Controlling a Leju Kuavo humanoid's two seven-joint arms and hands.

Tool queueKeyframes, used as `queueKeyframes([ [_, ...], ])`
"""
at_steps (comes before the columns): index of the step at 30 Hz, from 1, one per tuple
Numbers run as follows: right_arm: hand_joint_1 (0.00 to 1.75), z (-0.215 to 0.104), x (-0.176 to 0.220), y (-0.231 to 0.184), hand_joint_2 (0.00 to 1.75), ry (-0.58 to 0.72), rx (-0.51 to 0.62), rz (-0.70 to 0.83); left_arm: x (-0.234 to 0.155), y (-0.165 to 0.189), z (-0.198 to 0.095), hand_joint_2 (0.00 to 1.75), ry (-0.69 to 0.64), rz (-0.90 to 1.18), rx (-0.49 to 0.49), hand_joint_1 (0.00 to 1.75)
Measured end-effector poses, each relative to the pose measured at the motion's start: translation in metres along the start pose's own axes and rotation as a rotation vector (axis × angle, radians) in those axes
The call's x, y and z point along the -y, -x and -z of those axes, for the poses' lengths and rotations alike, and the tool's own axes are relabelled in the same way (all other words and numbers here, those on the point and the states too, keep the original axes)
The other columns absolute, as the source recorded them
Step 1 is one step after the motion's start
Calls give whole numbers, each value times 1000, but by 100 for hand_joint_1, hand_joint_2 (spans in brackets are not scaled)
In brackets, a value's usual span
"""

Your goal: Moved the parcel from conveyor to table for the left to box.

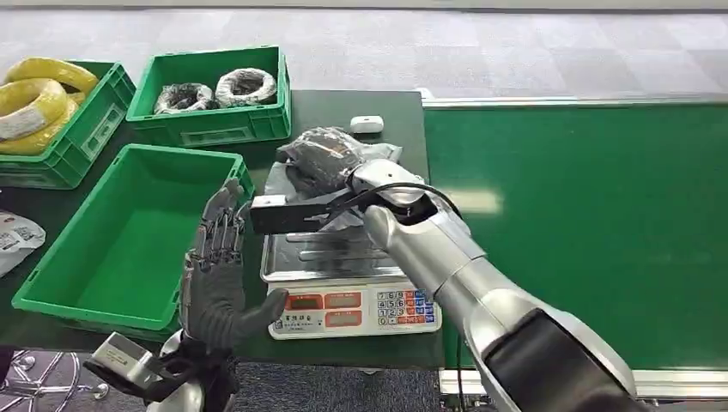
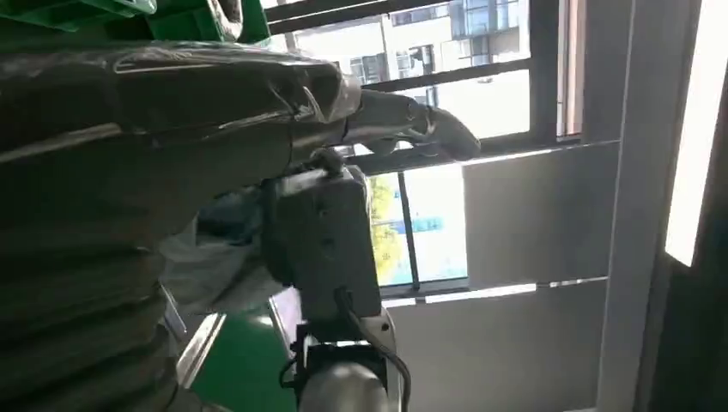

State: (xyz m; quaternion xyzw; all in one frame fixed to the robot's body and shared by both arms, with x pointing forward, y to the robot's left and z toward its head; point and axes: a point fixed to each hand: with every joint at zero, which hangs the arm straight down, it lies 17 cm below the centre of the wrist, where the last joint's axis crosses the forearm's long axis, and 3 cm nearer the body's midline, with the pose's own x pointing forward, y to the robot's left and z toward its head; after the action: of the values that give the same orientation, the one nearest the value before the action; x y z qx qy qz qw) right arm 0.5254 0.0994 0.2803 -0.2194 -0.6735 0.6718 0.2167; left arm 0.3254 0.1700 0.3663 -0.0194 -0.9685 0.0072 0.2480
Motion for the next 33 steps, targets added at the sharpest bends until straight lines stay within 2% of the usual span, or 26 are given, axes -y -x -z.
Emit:
queueKeyframes([
  [3,175,4,-4,-15,175,-14,26,10,-2,0,1,175,-7,3,1,0],
  [8,173,7,-14,-41,175,-31,87,119,-5,-1,8,175,-22,20,19,0],
  [9,0,7,-17,-46,175,-36,98,141,-6,-2,8,175,-25,22,21,0],
  [16,0,4,-42,-56,175,-47,104,196,-11,-2,11,175,-59,44,26,0],
  [17,0,4,-43,-55,0,-44,100,197,-12,-2,12,175,-64,45,27,0],
  [33,0,11,13,-29,0,81,83,203,-17,-5,17,175,-116,67,39,0],
])
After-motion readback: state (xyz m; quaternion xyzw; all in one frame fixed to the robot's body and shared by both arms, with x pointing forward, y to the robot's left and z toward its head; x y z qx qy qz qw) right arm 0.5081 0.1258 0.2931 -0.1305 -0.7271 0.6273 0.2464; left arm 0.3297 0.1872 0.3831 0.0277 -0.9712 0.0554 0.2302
